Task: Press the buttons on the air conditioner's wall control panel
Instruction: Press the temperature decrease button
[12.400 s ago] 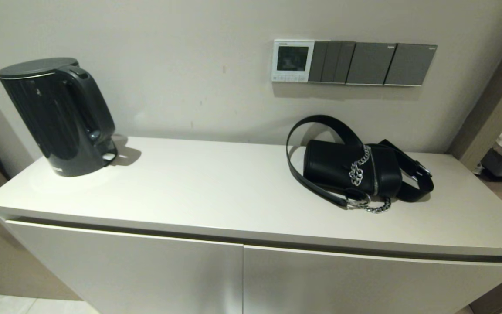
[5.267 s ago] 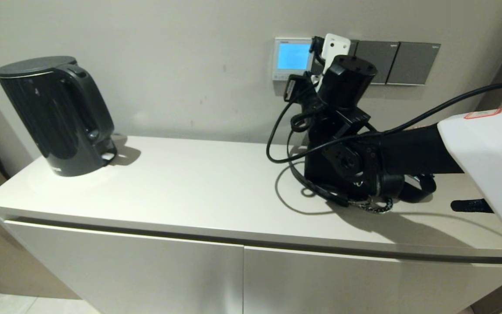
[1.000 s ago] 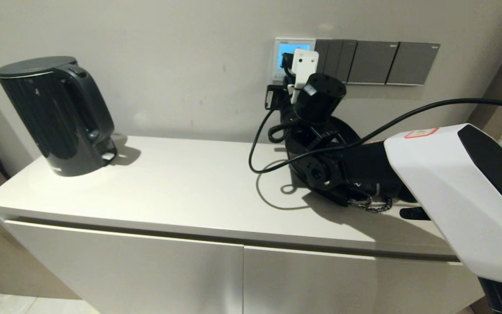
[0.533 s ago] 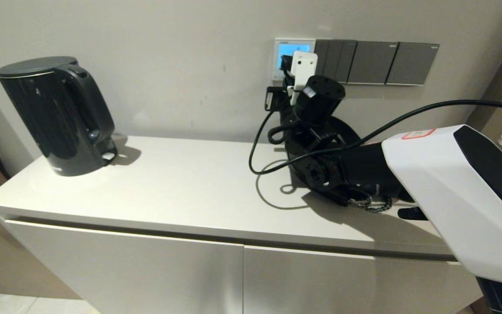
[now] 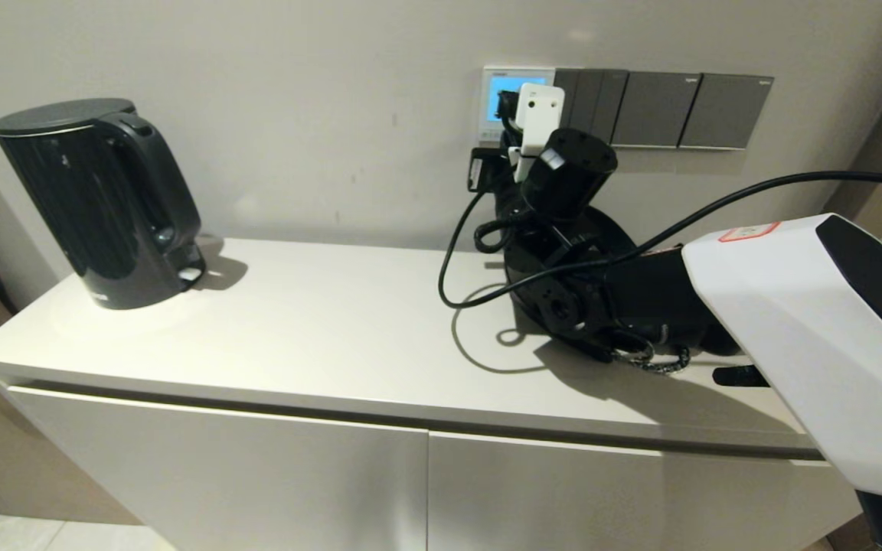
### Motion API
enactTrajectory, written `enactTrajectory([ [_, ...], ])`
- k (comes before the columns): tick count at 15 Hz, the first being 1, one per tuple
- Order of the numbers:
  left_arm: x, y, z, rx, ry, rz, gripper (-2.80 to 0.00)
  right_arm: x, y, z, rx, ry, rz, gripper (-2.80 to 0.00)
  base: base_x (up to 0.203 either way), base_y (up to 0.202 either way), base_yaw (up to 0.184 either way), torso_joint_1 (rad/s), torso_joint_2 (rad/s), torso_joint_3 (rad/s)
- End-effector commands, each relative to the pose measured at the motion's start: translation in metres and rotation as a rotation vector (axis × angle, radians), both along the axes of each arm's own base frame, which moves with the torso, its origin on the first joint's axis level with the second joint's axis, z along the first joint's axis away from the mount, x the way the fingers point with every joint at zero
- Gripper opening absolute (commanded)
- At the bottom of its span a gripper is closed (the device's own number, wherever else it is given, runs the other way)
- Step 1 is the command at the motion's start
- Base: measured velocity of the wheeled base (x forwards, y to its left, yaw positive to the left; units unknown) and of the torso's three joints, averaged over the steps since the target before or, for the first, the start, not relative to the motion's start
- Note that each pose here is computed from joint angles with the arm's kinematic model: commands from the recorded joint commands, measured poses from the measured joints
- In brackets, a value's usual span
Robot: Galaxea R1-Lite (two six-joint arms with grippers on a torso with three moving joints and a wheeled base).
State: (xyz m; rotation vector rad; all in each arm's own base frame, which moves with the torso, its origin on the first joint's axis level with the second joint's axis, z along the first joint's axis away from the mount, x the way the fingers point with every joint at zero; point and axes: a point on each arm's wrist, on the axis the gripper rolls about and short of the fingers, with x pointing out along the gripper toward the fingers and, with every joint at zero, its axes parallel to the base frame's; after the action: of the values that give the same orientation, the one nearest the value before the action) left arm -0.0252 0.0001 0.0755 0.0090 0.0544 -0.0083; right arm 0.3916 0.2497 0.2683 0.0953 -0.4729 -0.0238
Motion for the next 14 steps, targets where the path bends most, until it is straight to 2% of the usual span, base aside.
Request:
enactTrajectory([
  [1, 0.0, 0.0, 0.0, 0.0, 0.001, 0.0, -2.8, -0.001, -0.001, 0.002, 0.005, -0.007, -0.003, -2.8, 0.0, 0.0, 0.0, 0.0, 0.0, 0.0],
  [14, 0.0, 0.0, 0.0, 0.0, -0.001, 0.0, -2.8, 0.011, 0.001, -0.01, -0.016, 0.016, -0.011, -2.8, 0.0, 0.0, 0.0, 0.0, 0.0, 0.0],
])
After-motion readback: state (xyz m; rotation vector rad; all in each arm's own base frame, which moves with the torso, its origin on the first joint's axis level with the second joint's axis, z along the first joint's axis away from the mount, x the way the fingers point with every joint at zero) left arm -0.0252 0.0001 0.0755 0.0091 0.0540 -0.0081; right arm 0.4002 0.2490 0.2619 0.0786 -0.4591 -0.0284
